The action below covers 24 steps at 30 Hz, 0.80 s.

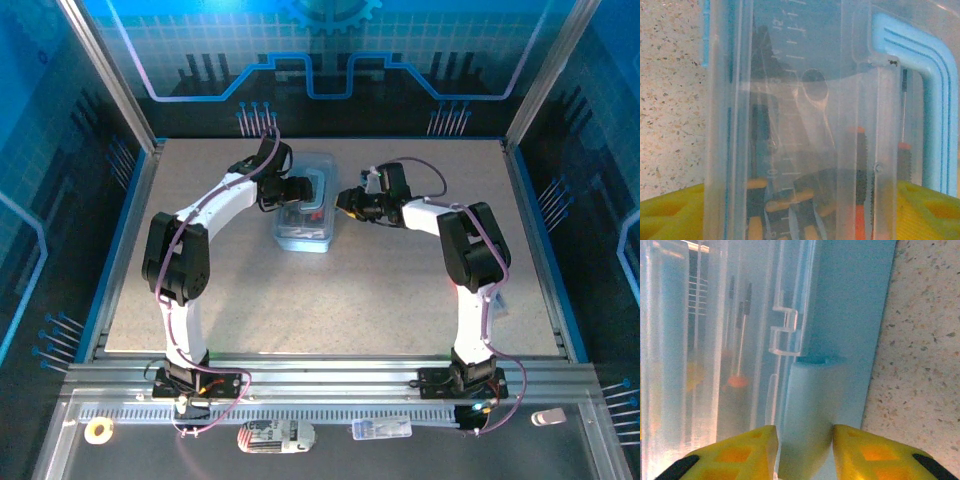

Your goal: Pack the tool kit

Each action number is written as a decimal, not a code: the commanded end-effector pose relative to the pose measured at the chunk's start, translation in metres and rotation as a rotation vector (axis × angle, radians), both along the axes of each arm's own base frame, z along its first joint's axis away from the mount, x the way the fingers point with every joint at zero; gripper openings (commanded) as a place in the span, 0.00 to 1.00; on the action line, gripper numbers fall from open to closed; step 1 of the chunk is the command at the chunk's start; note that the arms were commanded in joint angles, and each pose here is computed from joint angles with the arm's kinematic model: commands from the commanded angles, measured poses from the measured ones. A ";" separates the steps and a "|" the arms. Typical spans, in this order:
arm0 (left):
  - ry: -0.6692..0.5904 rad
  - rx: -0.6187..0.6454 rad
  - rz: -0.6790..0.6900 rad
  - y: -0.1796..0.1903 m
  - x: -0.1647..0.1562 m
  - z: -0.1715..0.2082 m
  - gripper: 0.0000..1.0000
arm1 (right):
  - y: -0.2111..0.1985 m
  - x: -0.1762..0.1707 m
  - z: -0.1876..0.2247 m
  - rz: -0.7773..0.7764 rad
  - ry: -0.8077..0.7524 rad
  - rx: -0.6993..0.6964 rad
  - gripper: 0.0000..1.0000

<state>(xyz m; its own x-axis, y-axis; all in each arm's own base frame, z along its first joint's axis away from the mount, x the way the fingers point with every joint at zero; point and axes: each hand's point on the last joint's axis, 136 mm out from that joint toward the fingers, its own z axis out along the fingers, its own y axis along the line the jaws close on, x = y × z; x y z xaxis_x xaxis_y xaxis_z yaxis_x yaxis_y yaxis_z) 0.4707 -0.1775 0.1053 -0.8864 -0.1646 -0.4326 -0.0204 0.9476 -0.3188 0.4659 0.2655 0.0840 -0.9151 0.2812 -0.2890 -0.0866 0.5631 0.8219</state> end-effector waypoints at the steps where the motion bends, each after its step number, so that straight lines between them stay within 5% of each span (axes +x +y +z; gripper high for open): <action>1: 0.422 0.063 -0.060 0.000 -0.081 -0.124 0.50 | 0.020 -0.001 0.023 0.037 -0.056 0.079 0.36; 13: 0.429 0.066 -0.060 0.001 -0.083 -0.129 0.50 | 0.015 -0.004 0.057 0.031 -0.120 0.134 0.39; 24: 0.438 0.069 -0.055 0.005 -0.090 -0.134 0.50 | 0.016 0.000 0.025 0.033 -0.028 0.158 0.39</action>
